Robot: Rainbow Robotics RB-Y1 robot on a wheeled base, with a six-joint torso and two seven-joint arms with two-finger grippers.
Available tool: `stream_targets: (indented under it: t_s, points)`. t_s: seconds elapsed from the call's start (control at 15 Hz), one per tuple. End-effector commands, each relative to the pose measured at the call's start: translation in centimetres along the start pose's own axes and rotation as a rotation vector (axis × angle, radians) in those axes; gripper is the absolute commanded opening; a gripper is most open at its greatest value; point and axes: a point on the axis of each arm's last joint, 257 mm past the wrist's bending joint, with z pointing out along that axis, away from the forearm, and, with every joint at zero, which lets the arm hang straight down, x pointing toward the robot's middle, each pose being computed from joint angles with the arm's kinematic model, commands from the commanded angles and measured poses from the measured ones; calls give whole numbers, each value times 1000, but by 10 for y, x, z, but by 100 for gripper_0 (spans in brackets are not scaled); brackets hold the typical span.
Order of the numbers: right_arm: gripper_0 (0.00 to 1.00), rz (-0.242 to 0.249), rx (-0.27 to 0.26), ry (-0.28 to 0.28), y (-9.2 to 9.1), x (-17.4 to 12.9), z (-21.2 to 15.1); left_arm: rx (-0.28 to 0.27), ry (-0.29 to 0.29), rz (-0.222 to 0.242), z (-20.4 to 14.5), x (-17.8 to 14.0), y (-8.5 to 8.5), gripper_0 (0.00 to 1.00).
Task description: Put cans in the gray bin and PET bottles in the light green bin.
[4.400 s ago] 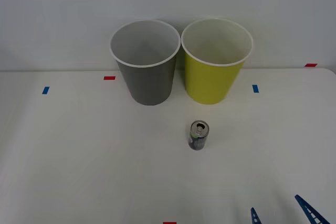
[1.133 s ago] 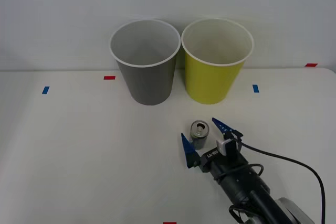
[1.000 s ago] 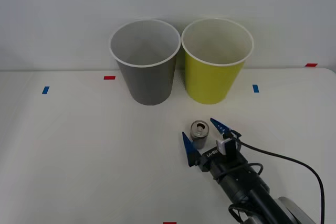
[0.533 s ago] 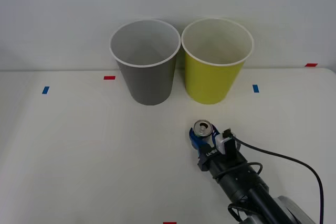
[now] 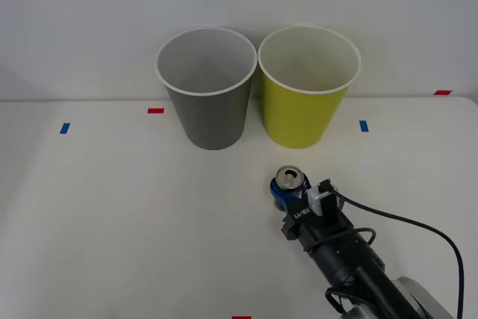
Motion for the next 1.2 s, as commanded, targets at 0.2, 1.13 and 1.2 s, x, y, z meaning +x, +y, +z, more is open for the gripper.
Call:
stream_targets:
  t_s: [0.2,1.13,1.2]
  points:
    - [0,21,14,97,5,-58,-17,0,0,0,0,0,0,100]
    - [0,62,-197,116,46,-243,29,0,0,0,0,0,0,100]
    - [0,53,-204,109,51,-255,35,0,0,0,0,0,0,100]
